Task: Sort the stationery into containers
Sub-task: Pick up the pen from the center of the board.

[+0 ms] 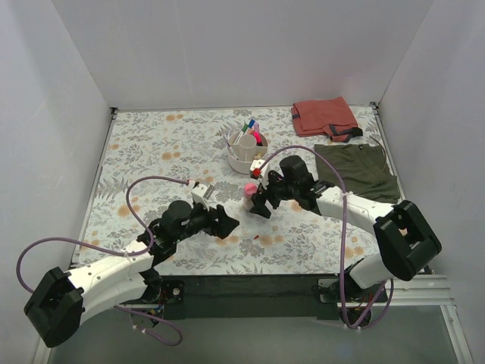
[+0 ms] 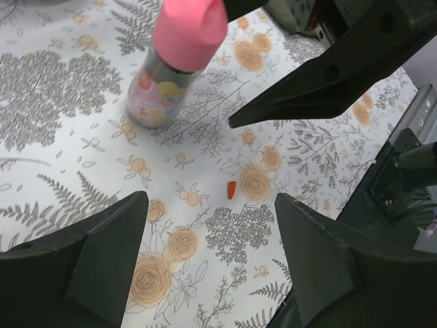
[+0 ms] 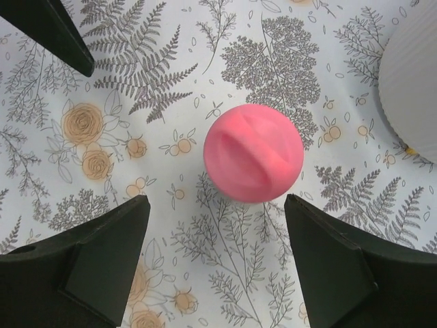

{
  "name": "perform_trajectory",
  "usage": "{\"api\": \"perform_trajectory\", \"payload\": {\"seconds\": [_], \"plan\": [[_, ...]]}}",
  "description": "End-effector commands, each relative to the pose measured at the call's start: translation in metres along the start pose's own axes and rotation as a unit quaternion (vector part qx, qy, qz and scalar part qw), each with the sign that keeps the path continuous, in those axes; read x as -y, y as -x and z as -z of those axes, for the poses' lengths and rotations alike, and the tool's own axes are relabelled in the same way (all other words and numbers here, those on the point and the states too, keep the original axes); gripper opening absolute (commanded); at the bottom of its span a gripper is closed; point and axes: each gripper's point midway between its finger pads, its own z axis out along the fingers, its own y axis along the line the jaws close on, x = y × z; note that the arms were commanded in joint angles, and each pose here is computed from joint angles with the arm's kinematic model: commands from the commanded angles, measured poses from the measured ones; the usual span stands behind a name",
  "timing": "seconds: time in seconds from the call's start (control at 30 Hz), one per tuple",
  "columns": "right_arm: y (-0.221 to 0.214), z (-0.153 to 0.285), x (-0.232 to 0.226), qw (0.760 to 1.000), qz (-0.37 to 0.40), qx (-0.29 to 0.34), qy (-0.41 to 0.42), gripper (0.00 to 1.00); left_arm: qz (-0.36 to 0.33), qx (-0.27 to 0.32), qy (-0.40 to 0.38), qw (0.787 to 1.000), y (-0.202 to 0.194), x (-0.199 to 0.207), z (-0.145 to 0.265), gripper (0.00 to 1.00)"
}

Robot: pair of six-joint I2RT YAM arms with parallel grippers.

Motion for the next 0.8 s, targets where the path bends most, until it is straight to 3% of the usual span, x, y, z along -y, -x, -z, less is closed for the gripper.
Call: {"api": "perform_trajectory", "payload": {"seconds": [0.0, 0.3, 0.77], "plan": [[0.03, -0.013, 0.009, 0.998, 0.035, 0.056, 0.001, 0.88, 0.048, -0.042, 0.082, 0.995, -0.025, -0.029, 0.012, 0.75], [0.039, -0.028, 0.024, 0.996, 0.032, 0.079, -0.019, 0.8, 0.039, -0.013, 0.08, 0.996, -0.016, -0.035, 0.013, 0.75], [0.029, -0.038, 0.016, 0.996, 0.034, 0.085, -0.006, 0.46, 0.051, 0.012, 0.096, 0.994, 0.001, -0.049, 0.017, 0.74]]}}
